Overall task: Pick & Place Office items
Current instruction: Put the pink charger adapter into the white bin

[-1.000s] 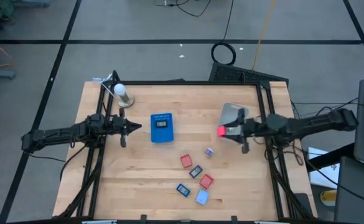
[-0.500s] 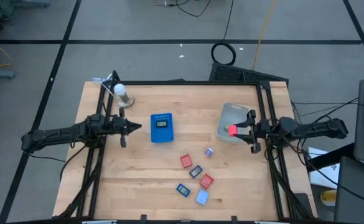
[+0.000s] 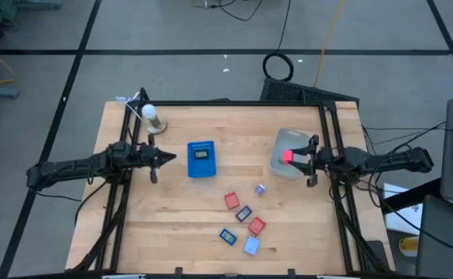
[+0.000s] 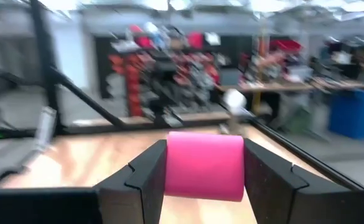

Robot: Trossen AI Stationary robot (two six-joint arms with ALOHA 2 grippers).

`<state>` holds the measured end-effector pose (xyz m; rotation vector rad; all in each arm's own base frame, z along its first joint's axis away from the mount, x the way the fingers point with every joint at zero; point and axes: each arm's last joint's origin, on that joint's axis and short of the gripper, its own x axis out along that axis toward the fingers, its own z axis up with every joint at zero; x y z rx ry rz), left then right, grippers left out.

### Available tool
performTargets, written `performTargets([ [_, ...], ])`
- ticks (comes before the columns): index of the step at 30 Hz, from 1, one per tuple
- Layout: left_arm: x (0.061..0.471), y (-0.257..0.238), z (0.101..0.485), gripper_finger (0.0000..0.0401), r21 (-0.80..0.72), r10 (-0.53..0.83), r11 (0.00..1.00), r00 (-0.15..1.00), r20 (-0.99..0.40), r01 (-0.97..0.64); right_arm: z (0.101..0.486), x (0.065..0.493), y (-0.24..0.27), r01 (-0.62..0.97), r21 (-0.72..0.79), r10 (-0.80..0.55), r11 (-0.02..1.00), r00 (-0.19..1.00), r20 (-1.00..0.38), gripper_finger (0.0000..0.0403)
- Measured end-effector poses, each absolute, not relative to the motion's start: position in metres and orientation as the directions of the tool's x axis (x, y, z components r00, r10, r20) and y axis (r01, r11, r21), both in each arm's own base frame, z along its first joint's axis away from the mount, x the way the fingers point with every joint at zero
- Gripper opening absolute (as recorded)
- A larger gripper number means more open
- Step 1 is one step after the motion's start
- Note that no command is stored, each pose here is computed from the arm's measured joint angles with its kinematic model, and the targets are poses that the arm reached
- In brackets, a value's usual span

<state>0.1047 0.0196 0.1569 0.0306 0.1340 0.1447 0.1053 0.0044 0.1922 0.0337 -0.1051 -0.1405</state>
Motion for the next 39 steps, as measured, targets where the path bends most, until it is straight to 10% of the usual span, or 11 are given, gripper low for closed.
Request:
performTargets([
  [14, 0.105, 0.020, 0.157, 0.0017, 0.037, 0.146, 0.989, 0.981, -0.131, -0.142, 0.212, 0.135, -0.021, 0.514, -0.020, -0.456, 0.857, 0.740, -0.494, 0.0166],
  [39, 0.105, 0.020, 0.157, 0.0017, 0.040, 0.147, 0.989, 0.980, -0.131, -0.143, 0.151, 0.164, -0.083, 0.613, -0.053, -0.334, 0.788, 0.354, -0.873, 0.0166],
])
